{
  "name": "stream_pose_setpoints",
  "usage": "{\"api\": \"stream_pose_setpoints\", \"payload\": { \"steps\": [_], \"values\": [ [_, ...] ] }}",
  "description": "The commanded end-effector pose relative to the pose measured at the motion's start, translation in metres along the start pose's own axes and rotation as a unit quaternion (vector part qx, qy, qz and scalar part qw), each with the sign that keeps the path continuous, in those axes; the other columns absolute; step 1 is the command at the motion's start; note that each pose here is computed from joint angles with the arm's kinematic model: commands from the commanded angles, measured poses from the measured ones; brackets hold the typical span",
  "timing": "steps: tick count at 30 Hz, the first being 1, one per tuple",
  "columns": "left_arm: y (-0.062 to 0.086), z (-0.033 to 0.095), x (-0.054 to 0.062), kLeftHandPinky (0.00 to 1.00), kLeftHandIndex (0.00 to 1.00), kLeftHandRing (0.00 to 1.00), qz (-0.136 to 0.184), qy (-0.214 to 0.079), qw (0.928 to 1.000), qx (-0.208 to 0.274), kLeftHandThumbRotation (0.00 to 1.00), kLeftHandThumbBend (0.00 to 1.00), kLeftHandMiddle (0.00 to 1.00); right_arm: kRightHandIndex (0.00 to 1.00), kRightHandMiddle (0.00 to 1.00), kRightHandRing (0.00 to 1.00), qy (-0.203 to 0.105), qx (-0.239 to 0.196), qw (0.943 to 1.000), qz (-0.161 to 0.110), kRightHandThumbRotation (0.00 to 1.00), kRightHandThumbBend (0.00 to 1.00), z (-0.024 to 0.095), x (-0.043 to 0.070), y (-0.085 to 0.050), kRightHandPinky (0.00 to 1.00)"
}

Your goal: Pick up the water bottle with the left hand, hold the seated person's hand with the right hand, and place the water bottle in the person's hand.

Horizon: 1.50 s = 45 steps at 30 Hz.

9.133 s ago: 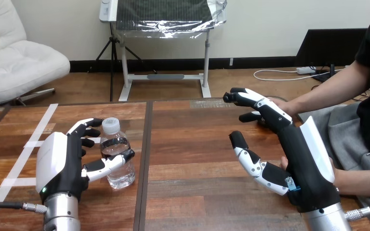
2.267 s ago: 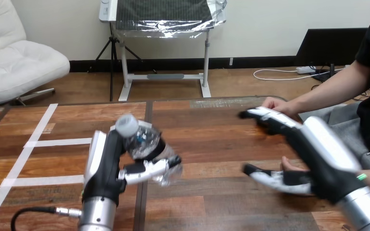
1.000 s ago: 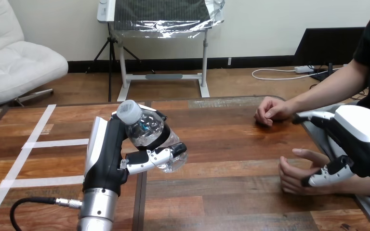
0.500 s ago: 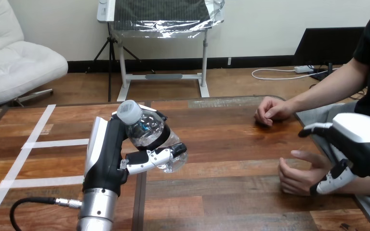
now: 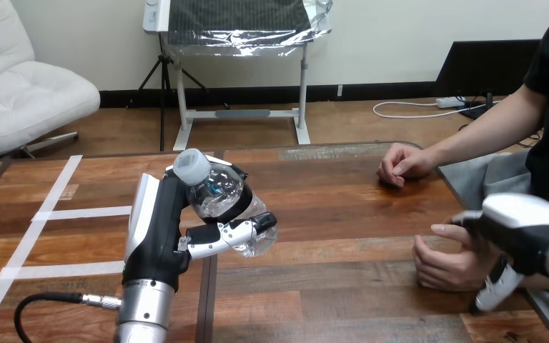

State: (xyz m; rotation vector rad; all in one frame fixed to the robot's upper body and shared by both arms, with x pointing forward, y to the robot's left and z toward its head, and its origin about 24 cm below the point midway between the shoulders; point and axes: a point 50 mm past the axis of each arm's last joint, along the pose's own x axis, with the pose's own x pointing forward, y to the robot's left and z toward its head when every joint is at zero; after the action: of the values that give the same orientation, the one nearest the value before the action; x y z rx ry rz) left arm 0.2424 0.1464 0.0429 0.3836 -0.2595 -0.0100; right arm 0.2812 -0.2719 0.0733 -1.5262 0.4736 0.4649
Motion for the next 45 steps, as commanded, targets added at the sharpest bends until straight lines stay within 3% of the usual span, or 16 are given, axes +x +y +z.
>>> {"api": "stream_pose_setpoints", "payload": {
  "steps": [1, 23, 45],
  "values": [
    [0.007, 0.023, 0.016, 0.4, 0.49, 0.4, 0.019, -0.065, 0.9976, -0.008, 0.0, 0.59, 0.44, 0.91, 0.94, 0.94, 0.018, -0.039, 0.9988, -0.023, 0.08, 0.76, -0.002, 0.005, -0.029, 0.89],
    [0.01, 0.023, 0.015, 0.4, 0.5, 0.4, 0.019, -0.063, 0.9978, -0.009, 0.0, 0.58, 0.44, 0.92, 0.96, 0.96, 0.05, -0.052, 0.9973, 0.012, 0.13, 0.74, -0.013, 0.023, -0.023, 0.89],
    [0.012, 0.022, 0.014, 0.4, 0.5, 0.4, 0.015, -0.064, 0.9979, -0.003, 0.0, 0.58, 0.44, 0.93, 0.97, 0.98, 0.078, -0.041, 0.9956, 0.031, 0.16, 0.72, -0.026, 0.028, -0.018, 0.93]
  ]
}}
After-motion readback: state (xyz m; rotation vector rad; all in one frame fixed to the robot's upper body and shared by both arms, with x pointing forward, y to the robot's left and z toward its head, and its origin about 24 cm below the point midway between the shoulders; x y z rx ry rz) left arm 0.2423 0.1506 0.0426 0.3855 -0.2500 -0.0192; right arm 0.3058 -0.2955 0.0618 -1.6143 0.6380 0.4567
